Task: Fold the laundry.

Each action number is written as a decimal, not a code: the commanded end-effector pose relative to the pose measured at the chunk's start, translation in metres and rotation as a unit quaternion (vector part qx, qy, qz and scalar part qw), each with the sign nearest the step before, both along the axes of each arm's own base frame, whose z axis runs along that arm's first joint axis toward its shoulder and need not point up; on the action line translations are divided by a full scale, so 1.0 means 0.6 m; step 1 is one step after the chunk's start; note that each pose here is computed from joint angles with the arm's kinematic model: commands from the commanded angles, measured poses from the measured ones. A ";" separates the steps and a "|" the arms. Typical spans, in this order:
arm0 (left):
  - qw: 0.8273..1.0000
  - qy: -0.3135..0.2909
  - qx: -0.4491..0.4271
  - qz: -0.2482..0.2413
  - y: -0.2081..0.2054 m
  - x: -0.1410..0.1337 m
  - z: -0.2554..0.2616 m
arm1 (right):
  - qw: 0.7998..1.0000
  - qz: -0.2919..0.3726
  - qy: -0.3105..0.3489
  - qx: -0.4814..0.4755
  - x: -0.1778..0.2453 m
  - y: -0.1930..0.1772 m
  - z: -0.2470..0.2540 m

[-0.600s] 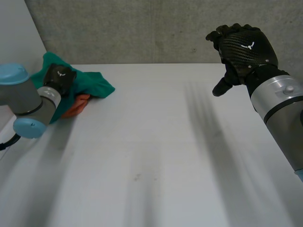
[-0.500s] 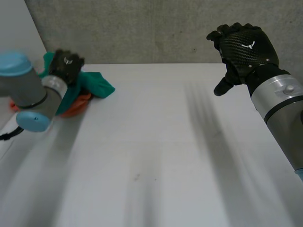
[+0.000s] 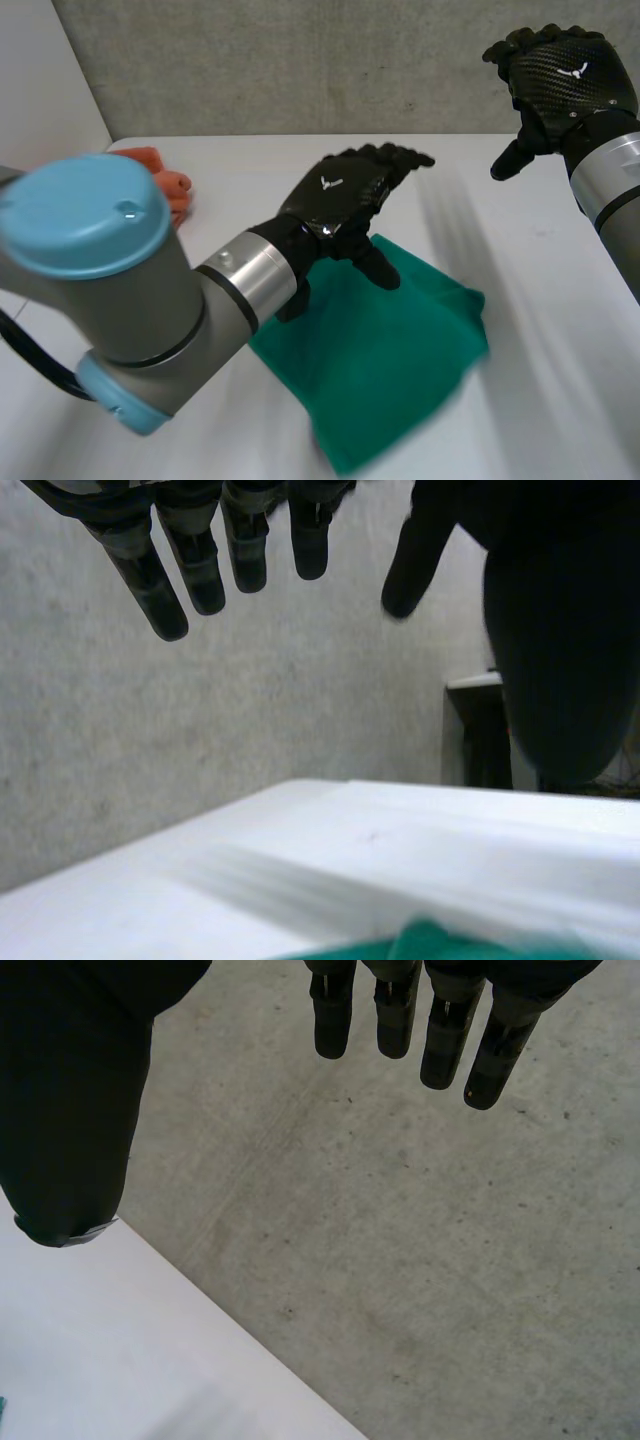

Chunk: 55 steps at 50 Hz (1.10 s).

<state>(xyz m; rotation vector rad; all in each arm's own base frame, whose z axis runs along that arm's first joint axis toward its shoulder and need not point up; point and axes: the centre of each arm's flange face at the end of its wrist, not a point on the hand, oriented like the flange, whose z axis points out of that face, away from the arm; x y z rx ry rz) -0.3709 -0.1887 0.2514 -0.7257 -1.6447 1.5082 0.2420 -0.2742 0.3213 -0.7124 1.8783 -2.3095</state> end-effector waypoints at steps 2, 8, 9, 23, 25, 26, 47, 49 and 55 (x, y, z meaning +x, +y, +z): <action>0.995 -0.040 -0.016 0.086 -0.102 0.042 -0.024 | 0.999 0.012 0.018 0.027 0.005 0.012 -0.001; 0.991 -0.084 -0.005 0.107 -0.100 0.079 -0.028 | 0.990 0.043 0.105 0.085 0.013 0.021 -0.029; 0.989 -0.097 0.004 0.110 -0.091 0.090 -0.030 | 0.981 0.061 0.145 0.112 0.016 0.027 -0.048; 0.967 -0.235 -0.025 0.094 -0.042 0.137 -0.109 | 0.927 0.121 0.280 0.219 0.009 0.055 -0.170; 0.960 -0.261 -0.056 0.085 -0.044 0.138 -0.123 | 0.928 0.116 0.273 0.224 0.005 0.057 -0.191; 0.957 -0.271 -0.065 0.081 -0.043 0.139 -0.128 | 0.928 0.116 0.272 0.226 0.004 0.058 -0.198; 0.931 -0.341 -0.131 -0.020 -0.039 0.118 -0.201 | 0.931 0.072 0.243 0.262 -0.048 0.059 -0.291; 0.929 -0.344 -0.135 -0.021 -0.041 0.116 -0.203 | 0.932 0.070 0.236 0.265 -0.048 0.056 -0.295; 0.928 -0.348 -0.135 -0.026 -0.047 0.109 -0.215 | 0.936 0.068 0.218 0.266 -0.043 0.049 -0.308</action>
